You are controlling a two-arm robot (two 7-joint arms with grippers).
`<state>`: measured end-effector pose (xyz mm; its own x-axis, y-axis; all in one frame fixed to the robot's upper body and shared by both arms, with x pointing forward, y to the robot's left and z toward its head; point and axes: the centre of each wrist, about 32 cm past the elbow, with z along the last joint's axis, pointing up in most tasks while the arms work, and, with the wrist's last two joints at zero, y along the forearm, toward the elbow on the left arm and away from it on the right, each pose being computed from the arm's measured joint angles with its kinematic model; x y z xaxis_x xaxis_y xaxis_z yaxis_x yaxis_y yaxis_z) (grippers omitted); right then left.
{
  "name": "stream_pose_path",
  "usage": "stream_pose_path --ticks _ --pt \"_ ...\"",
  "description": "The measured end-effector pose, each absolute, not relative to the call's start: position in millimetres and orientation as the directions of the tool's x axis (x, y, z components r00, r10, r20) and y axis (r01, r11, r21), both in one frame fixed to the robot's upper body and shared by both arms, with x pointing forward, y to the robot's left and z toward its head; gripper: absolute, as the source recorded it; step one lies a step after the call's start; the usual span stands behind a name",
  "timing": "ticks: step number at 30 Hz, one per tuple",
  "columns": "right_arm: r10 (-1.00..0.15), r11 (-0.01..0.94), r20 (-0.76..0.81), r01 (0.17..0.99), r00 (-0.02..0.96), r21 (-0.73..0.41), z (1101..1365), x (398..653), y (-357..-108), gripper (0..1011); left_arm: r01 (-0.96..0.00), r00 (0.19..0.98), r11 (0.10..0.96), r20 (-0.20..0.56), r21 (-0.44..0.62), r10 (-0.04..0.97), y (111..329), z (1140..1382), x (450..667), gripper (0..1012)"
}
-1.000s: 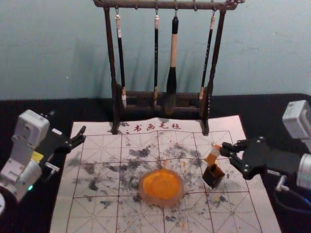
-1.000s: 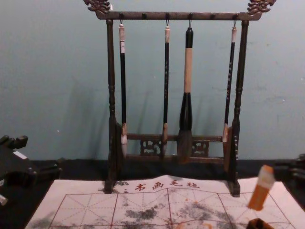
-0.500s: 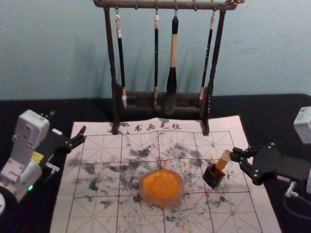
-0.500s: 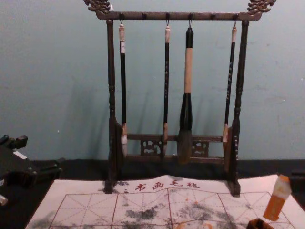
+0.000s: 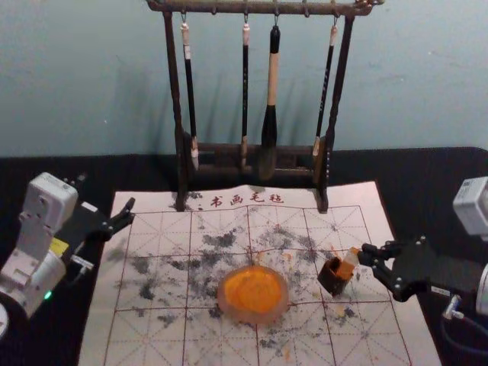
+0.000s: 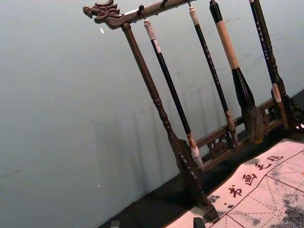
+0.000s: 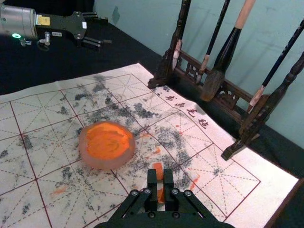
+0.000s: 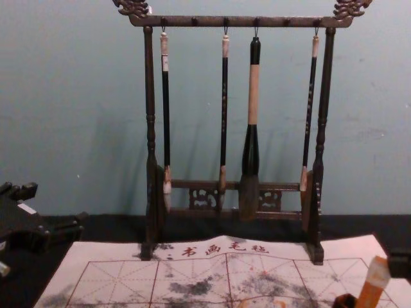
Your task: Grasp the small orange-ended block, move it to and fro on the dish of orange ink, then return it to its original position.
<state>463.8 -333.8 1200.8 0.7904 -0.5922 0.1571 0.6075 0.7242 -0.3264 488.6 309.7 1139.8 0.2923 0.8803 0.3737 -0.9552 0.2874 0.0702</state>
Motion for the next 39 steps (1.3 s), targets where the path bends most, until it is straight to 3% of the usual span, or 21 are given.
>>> stream_pose_path --ticks 39 --pt "-0.592 0.717 0.119 0.588 0.797 -0.374 1177.4 481.9 -324.1 49 -0.955 0.292 0.287 0.374 0.07 0.88 309.7 1139.8 488.6 1001"
